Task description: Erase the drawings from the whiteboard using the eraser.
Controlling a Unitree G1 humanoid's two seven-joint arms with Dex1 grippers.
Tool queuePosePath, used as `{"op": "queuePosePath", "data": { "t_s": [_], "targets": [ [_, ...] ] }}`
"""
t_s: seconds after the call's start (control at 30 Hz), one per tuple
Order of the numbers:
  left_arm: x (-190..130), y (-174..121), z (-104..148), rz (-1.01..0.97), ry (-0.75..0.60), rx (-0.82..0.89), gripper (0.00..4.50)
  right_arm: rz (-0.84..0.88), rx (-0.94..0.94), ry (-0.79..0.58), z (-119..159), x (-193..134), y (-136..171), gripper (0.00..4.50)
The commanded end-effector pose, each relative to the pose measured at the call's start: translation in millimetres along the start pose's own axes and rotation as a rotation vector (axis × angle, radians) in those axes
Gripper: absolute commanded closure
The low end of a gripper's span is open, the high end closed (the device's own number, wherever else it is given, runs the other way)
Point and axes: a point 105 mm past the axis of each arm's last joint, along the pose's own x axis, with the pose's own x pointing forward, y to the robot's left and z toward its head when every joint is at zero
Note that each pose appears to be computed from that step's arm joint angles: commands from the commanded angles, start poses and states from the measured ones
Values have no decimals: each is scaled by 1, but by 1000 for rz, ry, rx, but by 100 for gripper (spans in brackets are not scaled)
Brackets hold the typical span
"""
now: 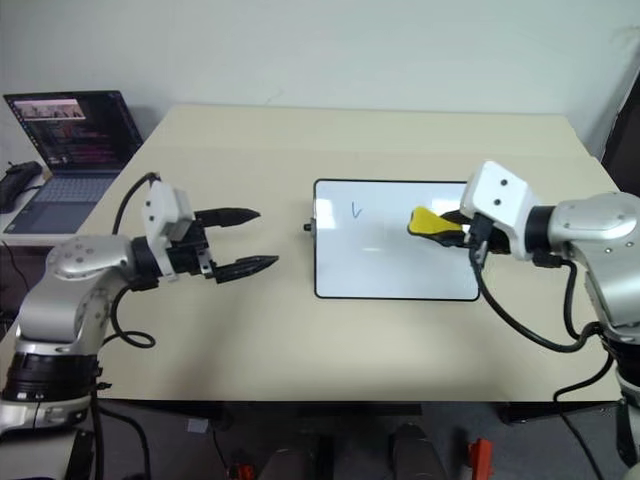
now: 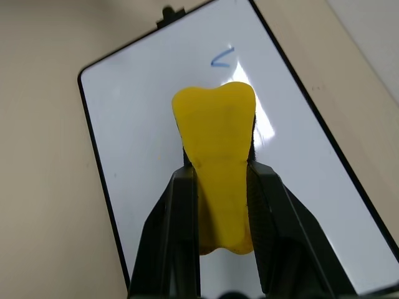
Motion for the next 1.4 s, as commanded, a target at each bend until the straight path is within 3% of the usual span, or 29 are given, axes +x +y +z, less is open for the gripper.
{"op": "queuePosePath", "data": {
  "t_s": [0.03, 0.93, 1.07, 1.27, 1.4],
  "targets": [
    [-5, 5, 16, 10, -26, 59, 0, 19, -34, -19, 6, -6, 5, 381],
    [-8, 5, 13, -5, -11, 65, 0, -38, -33, -16, 3, -5, -7, 381],
    [-7, 6, 11, 6, -9, 61, 0, -78, -44, -75, 17, -1, -15, 381],
    [-5, 4, 7, 0, -5, 53, 0, -140, -12, -188, 48, 49, -25, 381],
    [-4, 3, 4, 2, 4, 51, 0, -167, -12, -178, 53, 88, -28, 381]
  ]
}}
